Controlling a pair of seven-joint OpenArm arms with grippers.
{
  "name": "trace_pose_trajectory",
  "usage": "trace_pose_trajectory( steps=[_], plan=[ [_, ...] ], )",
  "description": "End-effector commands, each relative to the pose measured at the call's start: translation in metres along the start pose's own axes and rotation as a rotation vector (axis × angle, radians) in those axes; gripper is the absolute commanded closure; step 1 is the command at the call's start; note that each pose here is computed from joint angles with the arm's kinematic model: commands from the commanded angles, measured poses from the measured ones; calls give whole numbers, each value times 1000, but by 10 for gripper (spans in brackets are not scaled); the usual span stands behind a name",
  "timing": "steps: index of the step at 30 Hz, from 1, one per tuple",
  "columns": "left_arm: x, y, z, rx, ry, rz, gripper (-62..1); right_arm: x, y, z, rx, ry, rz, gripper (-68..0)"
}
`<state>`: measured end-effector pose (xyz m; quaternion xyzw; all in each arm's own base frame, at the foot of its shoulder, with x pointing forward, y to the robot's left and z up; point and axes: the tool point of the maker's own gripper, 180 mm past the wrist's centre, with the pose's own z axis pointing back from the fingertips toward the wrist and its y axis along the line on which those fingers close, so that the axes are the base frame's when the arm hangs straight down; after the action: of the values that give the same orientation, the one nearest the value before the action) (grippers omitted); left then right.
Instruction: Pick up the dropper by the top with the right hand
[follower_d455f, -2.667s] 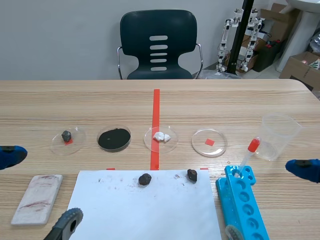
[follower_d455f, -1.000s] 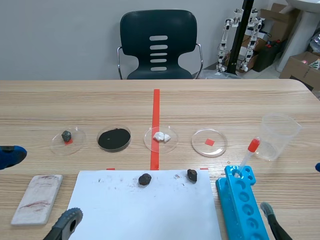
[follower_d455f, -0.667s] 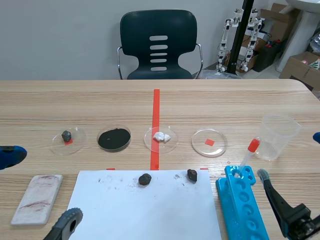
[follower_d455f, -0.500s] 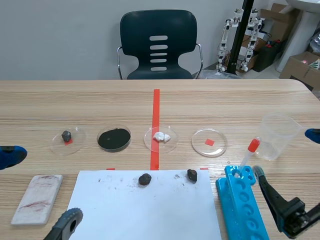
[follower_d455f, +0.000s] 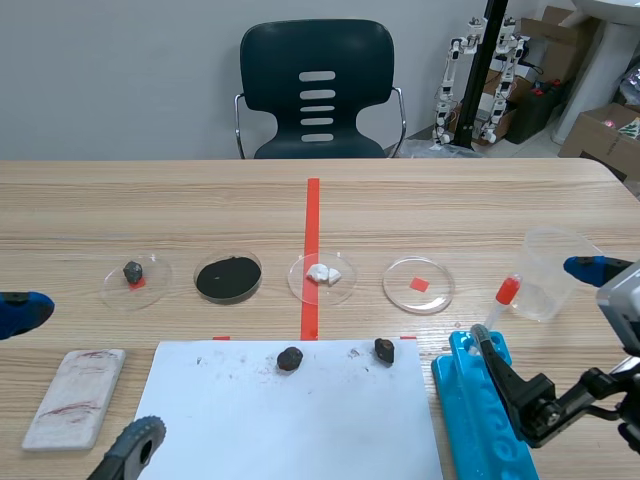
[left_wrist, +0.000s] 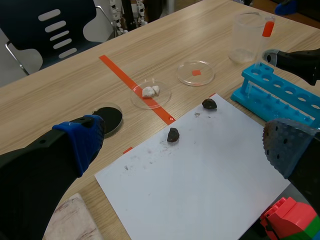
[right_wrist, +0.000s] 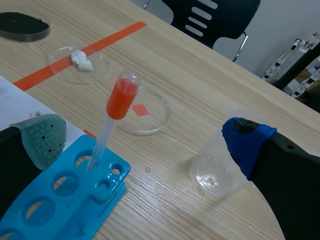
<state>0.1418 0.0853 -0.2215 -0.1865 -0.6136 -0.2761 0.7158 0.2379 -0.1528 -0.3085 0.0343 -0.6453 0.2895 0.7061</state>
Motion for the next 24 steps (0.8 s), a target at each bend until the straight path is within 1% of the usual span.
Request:
trace_pose_trajectory(
  steps=[1, 6, 8, 12, 20, 24],
  plan=[
    [8, 2, -1, 3, -30, -4, -623, 7, -5, -5, -10, -31, 6, -663],
    [8, 2, -1, 3, -31, -4, -623, 8, -3, -11, -1, -42, 5, -663],
    [8, 2, -1, 3, -30, -4, -623, 12, -3, -14, -1, -63, 7, -663],
    [8, 2, -1, 3, -30, -4, -623, 16, -3, -18, 2, -76, 10, -663],
    [8, 2, -1, 3, -30, -4, -623, 22, -5, -20, -1, -103, 12, -662],
    [8, 2, -1, 3, -30, -4, -623, 22, -5, -20, -1, -103, 12, -662]
  ],
)
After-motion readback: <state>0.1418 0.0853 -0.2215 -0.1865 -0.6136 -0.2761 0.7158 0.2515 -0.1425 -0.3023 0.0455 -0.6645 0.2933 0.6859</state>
